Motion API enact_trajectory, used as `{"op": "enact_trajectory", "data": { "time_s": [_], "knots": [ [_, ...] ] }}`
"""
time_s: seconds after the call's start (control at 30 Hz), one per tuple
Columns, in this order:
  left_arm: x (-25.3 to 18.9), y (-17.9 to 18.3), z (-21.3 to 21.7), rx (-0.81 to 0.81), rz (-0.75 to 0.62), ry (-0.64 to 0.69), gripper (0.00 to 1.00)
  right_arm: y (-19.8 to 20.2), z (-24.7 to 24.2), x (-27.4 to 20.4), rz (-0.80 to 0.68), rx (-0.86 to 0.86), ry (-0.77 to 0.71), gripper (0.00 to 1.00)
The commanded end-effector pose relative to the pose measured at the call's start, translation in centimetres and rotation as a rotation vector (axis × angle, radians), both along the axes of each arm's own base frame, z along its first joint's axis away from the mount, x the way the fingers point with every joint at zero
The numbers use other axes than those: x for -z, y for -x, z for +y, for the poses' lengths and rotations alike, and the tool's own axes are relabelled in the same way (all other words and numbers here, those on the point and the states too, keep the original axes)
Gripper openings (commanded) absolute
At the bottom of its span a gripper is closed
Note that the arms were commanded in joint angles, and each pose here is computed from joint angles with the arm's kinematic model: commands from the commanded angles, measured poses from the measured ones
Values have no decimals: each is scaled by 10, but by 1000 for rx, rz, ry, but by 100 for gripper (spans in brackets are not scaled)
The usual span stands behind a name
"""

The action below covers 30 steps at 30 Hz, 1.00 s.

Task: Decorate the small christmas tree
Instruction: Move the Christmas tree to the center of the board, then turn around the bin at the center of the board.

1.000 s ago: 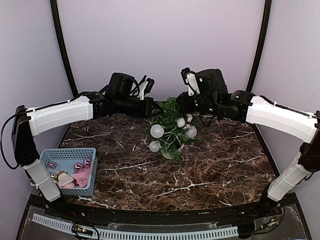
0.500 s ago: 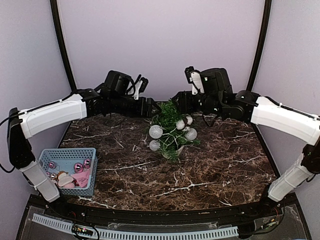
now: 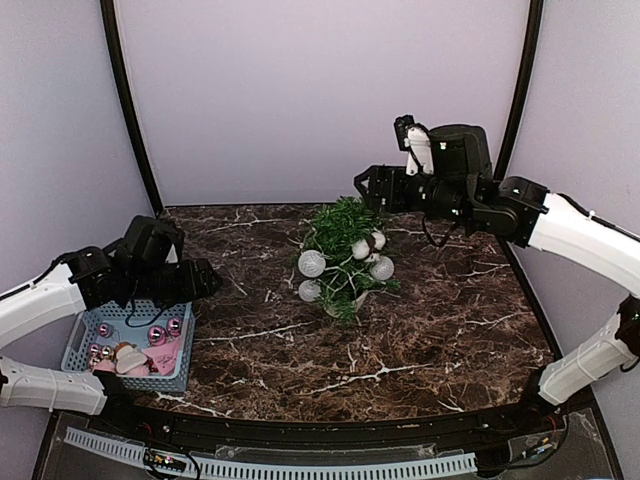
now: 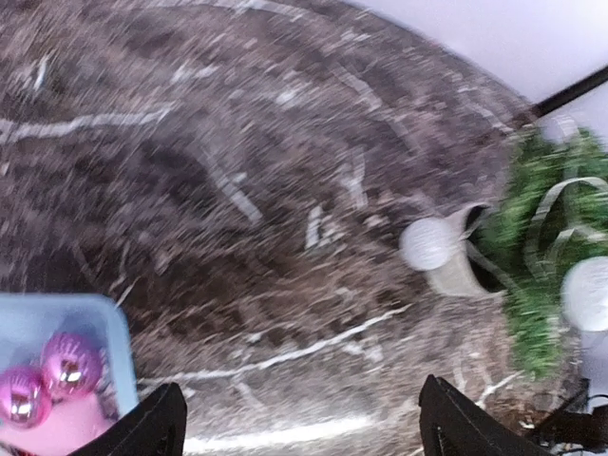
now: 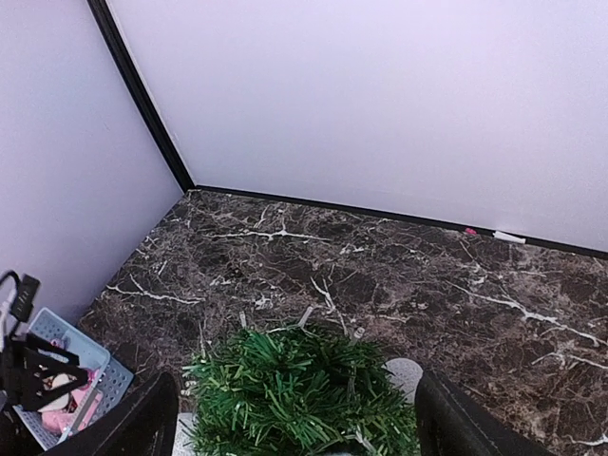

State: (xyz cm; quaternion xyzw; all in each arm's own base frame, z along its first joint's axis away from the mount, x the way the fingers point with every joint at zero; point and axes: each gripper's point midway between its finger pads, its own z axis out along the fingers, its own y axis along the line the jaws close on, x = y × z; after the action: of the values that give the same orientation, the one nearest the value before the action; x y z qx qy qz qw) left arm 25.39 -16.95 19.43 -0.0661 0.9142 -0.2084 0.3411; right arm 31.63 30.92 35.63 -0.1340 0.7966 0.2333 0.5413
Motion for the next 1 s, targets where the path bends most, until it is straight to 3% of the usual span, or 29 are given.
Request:
{"op": "enact_trajectory", "data": {
  "time_s": [0.0, 0.23, 0.3, 0.4, 0.47, 0.8, 0.97],
  "knots": [
    [62, 26, 51, -226, 174, -103, 87, 0, -8, -11, -30, 23, -28, 88],
    [97, 34, 76, -297, 236, -217, 89, 3, -11, -3, -12, 27, -31, 88],
    [104, 31, 68, -266, 245, -199, 81, 3, -11, -2, -10, 29, -35, 88],
    [107, 24, 46, -193, 239, -125, 55, 2, -11, -2, -11, 30, -35, 88],
    [107, 15, 30, -154, 226, -82, 47, 1, -10, -2, -11, 31, -28, 88],
    [96, -64, -38, 5, 152, 0, 33, 3, -20, -5, -14, 59, -19, 88],
    [80, -115, -64, 43, 67, 10, 32, 5, -27, -3, -6, 78, -18, 88]
  ]
}}
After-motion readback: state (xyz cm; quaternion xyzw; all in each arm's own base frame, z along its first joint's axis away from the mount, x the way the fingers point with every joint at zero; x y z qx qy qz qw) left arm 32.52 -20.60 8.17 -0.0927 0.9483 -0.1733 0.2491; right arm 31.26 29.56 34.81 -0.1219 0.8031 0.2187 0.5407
